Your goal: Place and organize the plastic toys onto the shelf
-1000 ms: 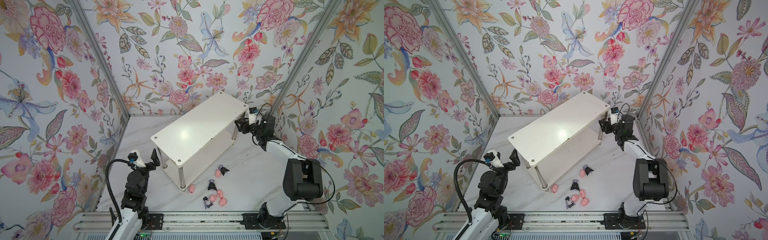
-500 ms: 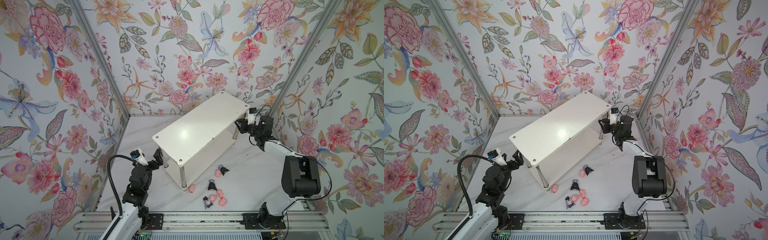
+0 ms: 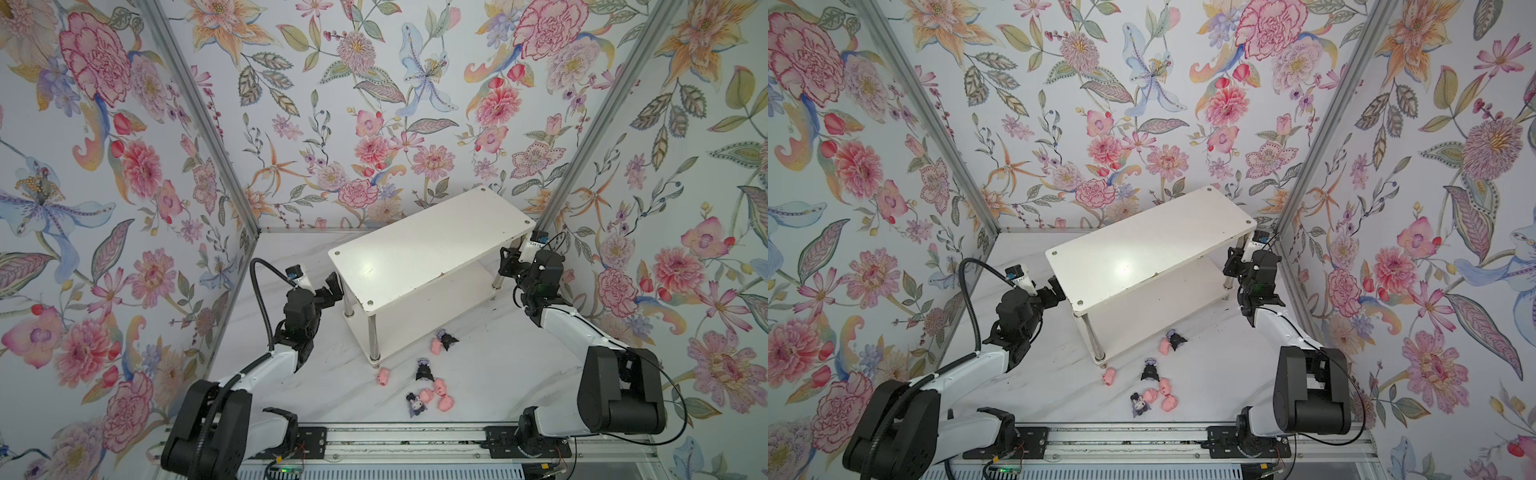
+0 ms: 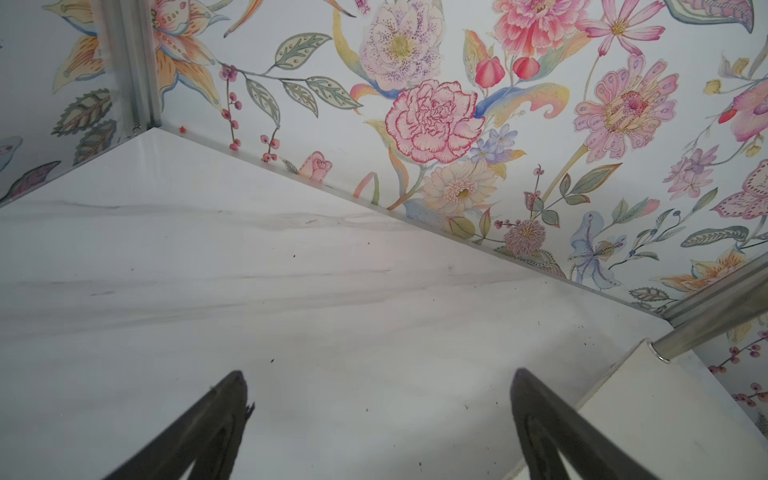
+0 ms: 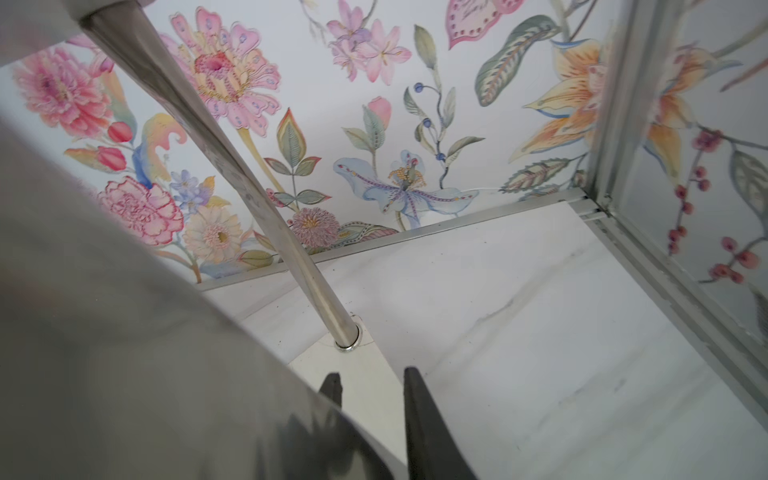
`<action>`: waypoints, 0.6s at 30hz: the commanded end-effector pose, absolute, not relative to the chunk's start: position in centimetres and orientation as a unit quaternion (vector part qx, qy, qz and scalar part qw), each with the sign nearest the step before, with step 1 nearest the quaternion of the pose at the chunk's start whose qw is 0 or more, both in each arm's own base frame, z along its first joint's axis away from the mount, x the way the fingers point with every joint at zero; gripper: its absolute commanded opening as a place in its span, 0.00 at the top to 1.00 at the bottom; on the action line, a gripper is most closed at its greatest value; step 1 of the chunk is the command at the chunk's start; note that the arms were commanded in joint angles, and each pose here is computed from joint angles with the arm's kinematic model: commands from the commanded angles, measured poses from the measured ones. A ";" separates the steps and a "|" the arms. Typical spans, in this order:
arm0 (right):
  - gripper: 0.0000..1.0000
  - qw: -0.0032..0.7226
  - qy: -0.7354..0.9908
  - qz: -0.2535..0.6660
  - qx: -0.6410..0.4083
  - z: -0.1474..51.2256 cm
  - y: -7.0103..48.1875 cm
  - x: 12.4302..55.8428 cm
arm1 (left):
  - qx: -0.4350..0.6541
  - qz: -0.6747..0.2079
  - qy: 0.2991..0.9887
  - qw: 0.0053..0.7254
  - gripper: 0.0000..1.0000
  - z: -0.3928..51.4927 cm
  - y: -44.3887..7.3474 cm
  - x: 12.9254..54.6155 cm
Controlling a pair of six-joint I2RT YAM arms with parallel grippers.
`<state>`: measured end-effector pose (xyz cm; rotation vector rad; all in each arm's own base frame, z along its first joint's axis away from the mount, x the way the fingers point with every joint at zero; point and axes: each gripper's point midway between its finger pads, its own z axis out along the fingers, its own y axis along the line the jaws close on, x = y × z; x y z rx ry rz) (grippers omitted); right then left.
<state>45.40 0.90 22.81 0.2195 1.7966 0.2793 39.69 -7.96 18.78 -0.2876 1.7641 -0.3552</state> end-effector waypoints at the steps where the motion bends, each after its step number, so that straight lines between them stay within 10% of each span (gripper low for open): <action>1: 0.83 0.640 0.755 0.086 0.116 24.6 0.1 44.2 | -0.081 -0.225 0.720 0.652 0.01 23.8 -11.9 42.9; 18: 0.75 0.621 0.765 0.133 0.105 22.1 6.5 40.9 | -0.030 -0.201 0.754 0.625 0.01 24.0 -17.0 56.6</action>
